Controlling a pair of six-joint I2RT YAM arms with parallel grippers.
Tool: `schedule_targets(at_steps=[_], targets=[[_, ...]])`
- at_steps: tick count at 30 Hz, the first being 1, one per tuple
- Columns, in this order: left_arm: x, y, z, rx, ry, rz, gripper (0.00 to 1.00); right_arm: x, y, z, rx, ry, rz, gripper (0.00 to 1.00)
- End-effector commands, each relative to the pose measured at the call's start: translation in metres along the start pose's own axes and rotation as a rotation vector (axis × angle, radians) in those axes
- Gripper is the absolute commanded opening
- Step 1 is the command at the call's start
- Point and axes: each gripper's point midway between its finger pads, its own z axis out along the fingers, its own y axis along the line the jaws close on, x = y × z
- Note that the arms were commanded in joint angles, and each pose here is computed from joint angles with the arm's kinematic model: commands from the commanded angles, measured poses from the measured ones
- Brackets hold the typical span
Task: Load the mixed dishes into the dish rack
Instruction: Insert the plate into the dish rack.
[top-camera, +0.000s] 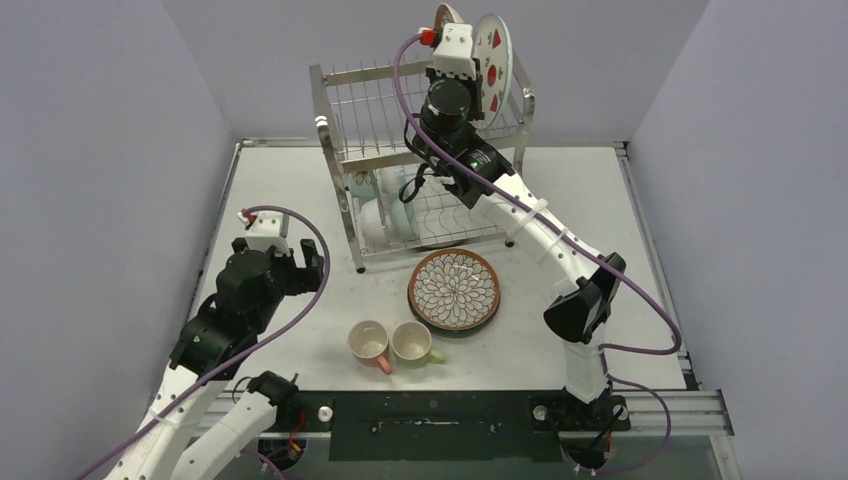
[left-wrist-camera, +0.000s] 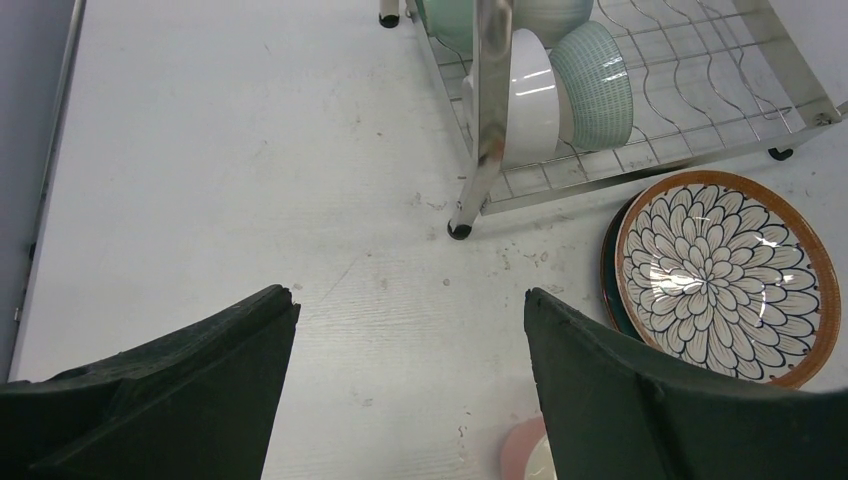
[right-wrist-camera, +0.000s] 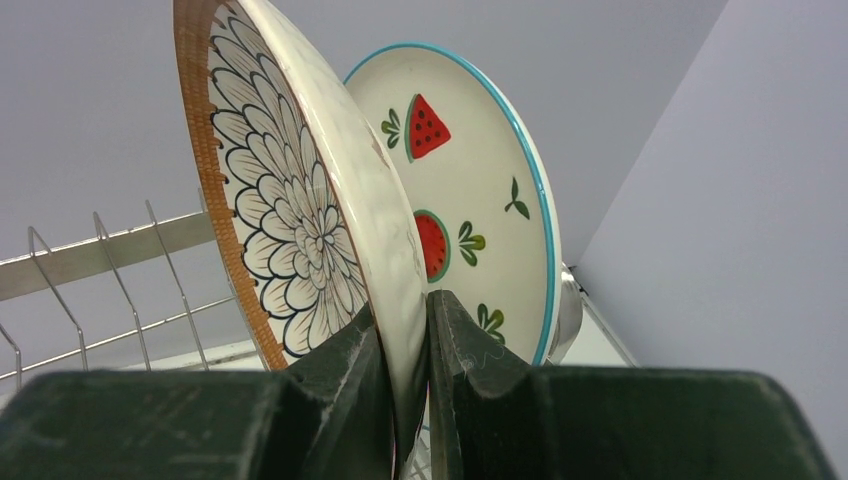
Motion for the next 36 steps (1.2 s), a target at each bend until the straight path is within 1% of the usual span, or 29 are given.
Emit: schedule_targets(at_steps=[1, 8, 24, 36], targets=[[-0.009, 0.004, -0.002, -0.014, -0.039, 0.005, 0.82, -0.063, -0.036, -0.003, 0.047, -0.108, 0.241, 0.0], [-0.008, 0.003, -0.002, -0.008, -0.039, 0.003, 0.82, -0.068, -0.04, -0.004, 0.043, -0.113, 0.248, 0.0], [-0.008, 0.004, -0.003, -0.01, -0.044, 0.007, 0.82, -0.034, -0.016, 0.006, 0.056, -0.061, 0.144, 0.0], [-0.007, 0.005, -0.003, -0.014, -0.043, 0.012, 0.82, -0.022, -0.012, 0.007, 0.047, -0.045, 0.095, 0.0]])
